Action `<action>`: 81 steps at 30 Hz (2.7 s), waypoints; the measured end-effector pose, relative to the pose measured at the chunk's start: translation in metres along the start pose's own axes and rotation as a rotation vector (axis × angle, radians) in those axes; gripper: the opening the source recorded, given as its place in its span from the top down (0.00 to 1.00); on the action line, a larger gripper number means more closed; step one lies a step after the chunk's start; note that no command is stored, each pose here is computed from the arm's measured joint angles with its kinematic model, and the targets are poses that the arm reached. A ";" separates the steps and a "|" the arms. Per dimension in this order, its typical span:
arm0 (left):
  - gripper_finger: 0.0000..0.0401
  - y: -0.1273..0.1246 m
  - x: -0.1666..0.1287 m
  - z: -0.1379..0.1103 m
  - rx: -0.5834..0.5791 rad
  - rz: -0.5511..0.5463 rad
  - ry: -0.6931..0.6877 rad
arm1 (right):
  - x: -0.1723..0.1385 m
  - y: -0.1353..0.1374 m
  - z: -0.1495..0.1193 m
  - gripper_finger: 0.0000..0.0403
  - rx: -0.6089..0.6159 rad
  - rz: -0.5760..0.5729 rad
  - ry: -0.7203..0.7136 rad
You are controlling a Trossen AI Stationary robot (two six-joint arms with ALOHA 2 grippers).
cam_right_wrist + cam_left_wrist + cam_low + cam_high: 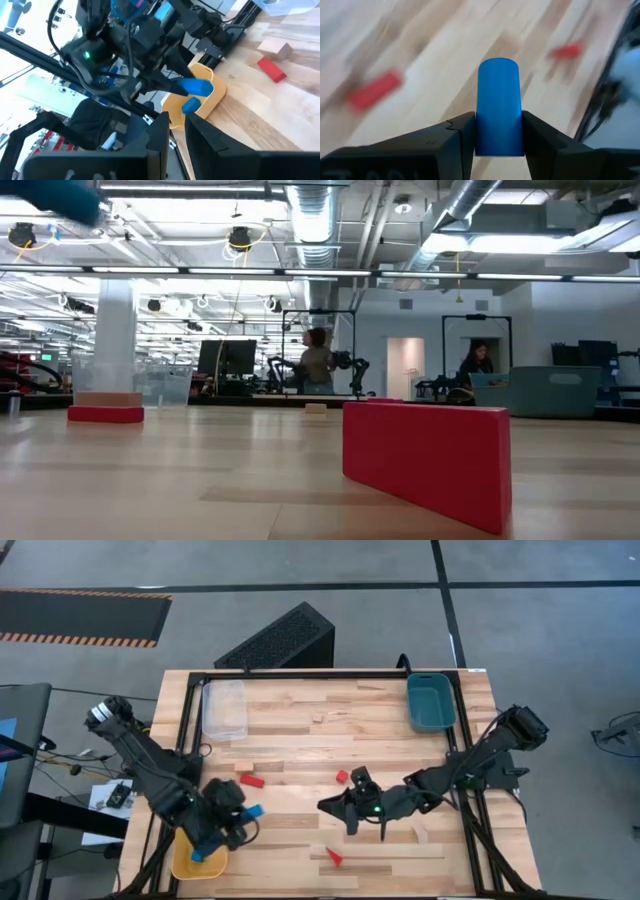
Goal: Sort & place blocks by color
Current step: Put the blue block into the yellow bin, then put the top right red block into the transparent bin
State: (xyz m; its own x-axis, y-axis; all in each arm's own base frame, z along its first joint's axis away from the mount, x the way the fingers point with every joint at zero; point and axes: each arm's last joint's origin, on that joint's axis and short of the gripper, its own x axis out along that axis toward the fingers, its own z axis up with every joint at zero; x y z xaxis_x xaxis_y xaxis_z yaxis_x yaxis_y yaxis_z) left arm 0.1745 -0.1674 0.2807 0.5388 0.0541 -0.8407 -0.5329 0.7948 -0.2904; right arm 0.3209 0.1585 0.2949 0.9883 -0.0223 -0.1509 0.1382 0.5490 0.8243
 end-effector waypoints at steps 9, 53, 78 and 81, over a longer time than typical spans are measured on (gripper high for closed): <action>0.73 0.015 -0.018 -0.041 0.051 0.118 0.432 | 0.008 -0.008 0.013 0.78 0.007 0.003 0.018; 0.52 0.036 0.027 -0.066 -0.172 0.202 0.527 | 0.015 -0.021 0.020 0.78 -0.064 -0.021 0.124; 0.52 0.006 0.035 0.051 -0.368 -0.032 -0.217 | -0.072 -0.051 0.098 0.78 -0.432 -0.420 0.387; 0.52 0.015 0.043 0.075 -0.298 -0.021 -0.197 | -0.091 -0.060 0.099 0.78 -0.412 -0.587 0.381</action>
State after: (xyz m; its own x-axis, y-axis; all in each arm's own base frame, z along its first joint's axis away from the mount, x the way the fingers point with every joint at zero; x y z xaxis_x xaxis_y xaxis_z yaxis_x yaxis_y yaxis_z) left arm 0.2387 -0.1081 0.2742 0.6513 0.1784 -0.7376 -0.6719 0.5873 -0.4512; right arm 0.2292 0.0452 0.3136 0.6617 -0.1569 -0.7332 0.5193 0.8013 0.2972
